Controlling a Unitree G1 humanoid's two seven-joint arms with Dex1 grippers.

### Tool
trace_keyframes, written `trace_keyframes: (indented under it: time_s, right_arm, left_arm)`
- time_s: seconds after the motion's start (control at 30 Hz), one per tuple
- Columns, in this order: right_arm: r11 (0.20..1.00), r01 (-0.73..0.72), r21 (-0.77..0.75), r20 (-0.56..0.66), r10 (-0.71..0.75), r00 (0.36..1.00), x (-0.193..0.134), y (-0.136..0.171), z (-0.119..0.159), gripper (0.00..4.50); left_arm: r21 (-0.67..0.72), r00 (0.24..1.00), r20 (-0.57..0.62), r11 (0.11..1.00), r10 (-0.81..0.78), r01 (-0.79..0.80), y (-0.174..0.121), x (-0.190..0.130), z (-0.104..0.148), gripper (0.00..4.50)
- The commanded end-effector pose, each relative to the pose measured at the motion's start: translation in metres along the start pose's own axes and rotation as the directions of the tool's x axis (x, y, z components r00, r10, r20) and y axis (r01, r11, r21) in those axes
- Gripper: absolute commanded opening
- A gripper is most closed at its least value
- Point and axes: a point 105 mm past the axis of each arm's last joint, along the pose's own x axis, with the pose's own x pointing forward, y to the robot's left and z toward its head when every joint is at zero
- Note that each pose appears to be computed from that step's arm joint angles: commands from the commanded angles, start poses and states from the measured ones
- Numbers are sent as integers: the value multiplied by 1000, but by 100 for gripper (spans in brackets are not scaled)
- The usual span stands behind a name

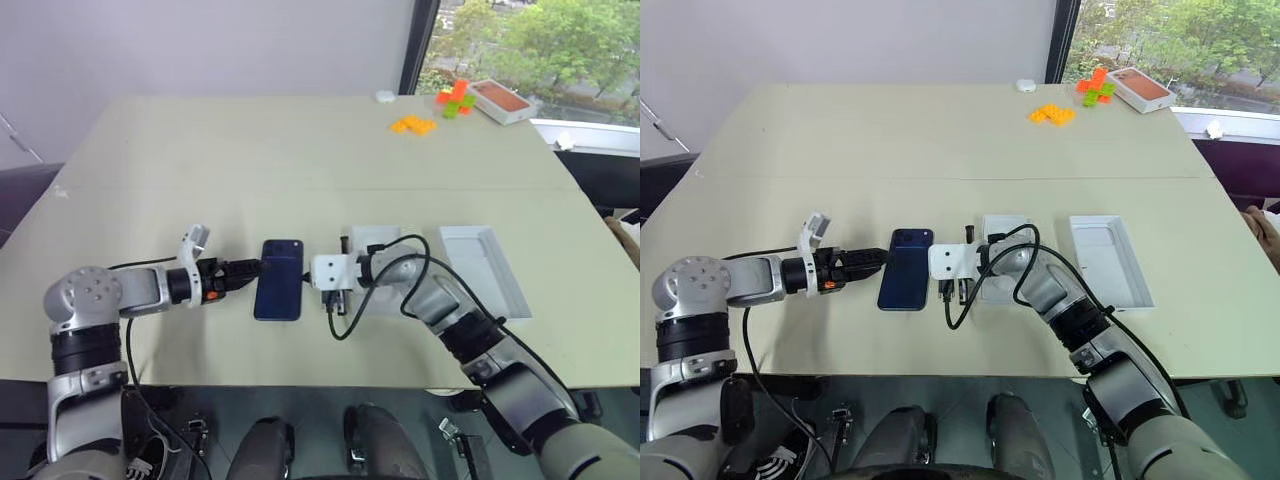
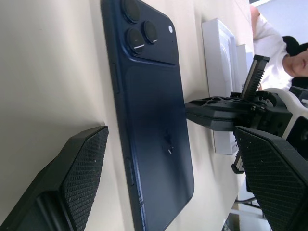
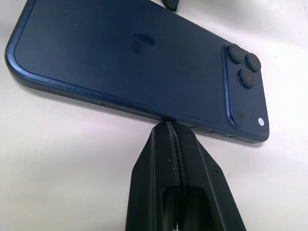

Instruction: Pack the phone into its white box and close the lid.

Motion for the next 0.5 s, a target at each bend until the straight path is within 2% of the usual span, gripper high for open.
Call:
trace_keyframes:
  time_s: [0.03, 0.23, 0.5]
  right_arm:
    - [999, -12, -35, 34, 13, 999, 6, 1, 13, 0]
    - [999, -16, -33, 28, 17, 999, 5, 2, 10, 0]
    - [1000, -13, -29, 28, 13, 1000, 5, 0, 9, 0]
  left_arm:
    - [-76, 995, -101, 997, 17, -25, 8, 14, -23, 441]
    - [-73, 994, -104, 997, -25, 18, -3, 25, -27, 441]
    - [-38, 993, -80, 996, -89, 86, -21, 23, -17, 441]
